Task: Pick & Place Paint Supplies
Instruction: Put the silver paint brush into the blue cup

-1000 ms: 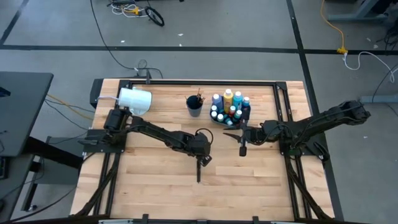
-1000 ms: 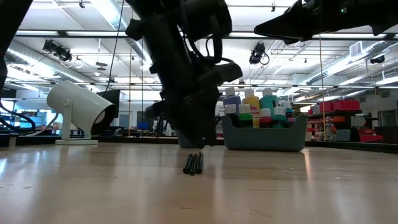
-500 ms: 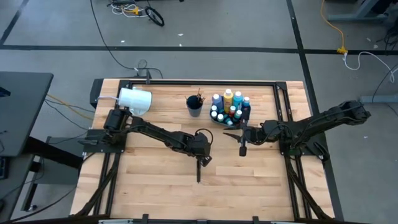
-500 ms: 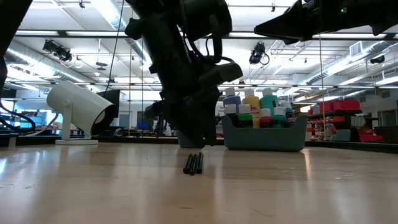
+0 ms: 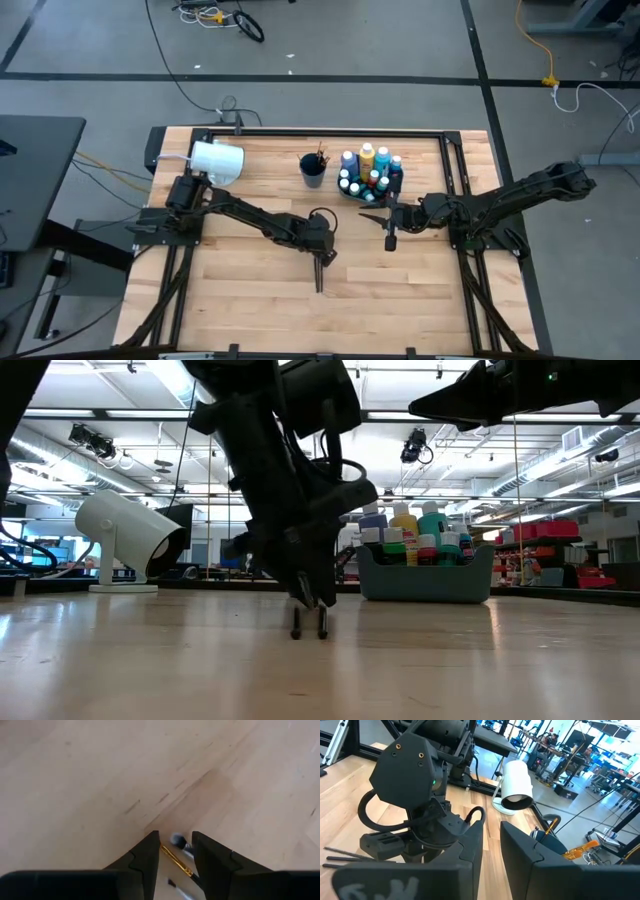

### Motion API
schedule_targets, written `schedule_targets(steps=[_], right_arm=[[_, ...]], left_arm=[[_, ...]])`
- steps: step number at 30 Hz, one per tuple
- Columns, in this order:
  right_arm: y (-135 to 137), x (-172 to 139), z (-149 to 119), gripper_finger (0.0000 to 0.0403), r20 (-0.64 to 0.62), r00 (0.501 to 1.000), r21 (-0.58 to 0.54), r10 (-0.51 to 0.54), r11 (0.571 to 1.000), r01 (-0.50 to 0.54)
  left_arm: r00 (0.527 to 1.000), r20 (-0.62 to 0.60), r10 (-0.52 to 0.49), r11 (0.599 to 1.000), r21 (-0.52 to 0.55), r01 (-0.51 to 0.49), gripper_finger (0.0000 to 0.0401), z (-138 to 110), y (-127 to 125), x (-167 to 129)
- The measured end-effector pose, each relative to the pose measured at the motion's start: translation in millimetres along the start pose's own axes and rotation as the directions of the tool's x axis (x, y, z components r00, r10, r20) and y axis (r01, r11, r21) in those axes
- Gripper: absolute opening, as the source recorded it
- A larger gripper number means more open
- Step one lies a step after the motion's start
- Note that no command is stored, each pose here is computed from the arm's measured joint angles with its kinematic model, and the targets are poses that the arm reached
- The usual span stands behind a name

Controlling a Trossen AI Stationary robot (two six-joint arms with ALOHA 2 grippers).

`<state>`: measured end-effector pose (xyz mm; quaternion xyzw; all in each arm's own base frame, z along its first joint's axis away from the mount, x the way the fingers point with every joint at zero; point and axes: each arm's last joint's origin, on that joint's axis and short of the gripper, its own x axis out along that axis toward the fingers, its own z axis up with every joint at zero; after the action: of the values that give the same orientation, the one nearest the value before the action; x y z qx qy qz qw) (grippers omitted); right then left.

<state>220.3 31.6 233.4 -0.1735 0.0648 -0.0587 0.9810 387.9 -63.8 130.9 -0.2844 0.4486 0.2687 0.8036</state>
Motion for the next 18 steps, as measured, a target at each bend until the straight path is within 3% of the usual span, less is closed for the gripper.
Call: schedule_targets(steps=[6, 18], right_arm=[[0.0, 0.0, 0.0, 0.0071, 0.0, 1.0, -0.001, 0.0, 1.0, 0.0], [0.0, 0.0, 0.0, 0.0071, 0.0, 1.0, -0.001, 0.0, 1.0, 0.0]], left_arm=[[1.0, 0.018, -0.017, 1.0, 0.015, 0.017, 0.0114, 1.1, -1.6, 1.2], [1.0, 0.024, -0.014, 1.0, 0.019, 0.014, 0.0007, -2.1, -3.5, 0.5]])
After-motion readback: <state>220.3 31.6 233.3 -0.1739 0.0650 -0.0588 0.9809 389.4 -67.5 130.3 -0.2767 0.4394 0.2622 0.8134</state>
